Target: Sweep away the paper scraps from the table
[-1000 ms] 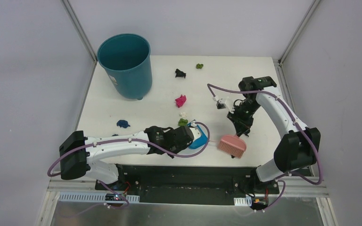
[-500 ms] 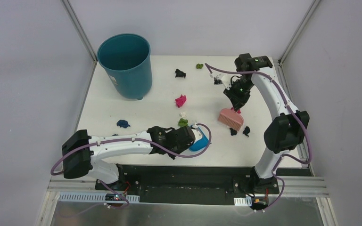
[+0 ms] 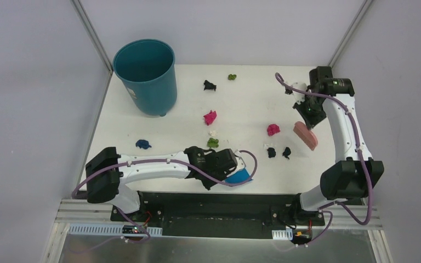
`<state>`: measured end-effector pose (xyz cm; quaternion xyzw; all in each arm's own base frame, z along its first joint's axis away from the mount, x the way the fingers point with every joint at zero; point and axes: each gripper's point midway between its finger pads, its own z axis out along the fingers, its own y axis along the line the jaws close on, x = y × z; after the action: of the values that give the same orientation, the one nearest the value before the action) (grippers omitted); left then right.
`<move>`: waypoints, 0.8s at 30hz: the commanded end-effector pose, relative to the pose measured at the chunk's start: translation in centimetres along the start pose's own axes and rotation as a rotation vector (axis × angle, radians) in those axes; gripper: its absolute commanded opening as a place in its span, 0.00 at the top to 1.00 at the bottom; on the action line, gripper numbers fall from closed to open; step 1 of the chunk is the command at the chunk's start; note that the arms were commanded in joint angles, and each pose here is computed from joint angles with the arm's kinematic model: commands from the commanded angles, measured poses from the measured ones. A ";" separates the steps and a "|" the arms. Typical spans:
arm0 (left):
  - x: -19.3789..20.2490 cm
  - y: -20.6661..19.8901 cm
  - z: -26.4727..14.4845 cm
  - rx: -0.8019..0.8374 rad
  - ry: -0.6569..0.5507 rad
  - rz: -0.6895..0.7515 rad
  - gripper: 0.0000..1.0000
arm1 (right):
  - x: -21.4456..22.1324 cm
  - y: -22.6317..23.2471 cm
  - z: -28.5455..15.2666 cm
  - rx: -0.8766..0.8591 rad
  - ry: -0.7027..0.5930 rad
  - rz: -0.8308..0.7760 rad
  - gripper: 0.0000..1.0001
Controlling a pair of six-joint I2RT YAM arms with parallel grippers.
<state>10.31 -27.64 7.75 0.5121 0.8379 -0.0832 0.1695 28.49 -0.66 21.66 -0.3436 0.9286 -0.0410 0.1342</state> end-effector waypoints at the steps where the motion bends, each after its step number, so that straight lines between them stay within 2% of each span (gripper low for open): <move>1: -2.4 -1.4 -1.5 0.029 0.025 0.024 1.00 | 2.3 -4.1 0.8 0.236 0.039 0.156 1.00; 5: -2.8 -2.0 -1.6 0.044 0.111 0.014 1.00 | 2.1 -3.7 1.7 0.226 0.009 0.234 1.00; 12: -4.7 -2.8 -0.8 0.046 0.216 -0.005 1.00 | 1.1 -1.3 4.3 0.092 -0.004 0.285 1.00; 20: -6.3 -3.4 1.5 0.055 0.245 -0.009 1.00 | 0.2 5.4 6.2 -0.038 0.017 0.159 1.00; 24: -7.4 -3.5 1.9 0.059 0.229 -0.001 1.00 | -0.6 8.7 6.2 -0.158 0.002 0.137 1.00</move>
<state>10.58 -34.52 7.45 0.5226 0.8507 -0.0299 0.0485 26.48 3.69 14.19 -0.2964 0.9494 -0.0187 0.1017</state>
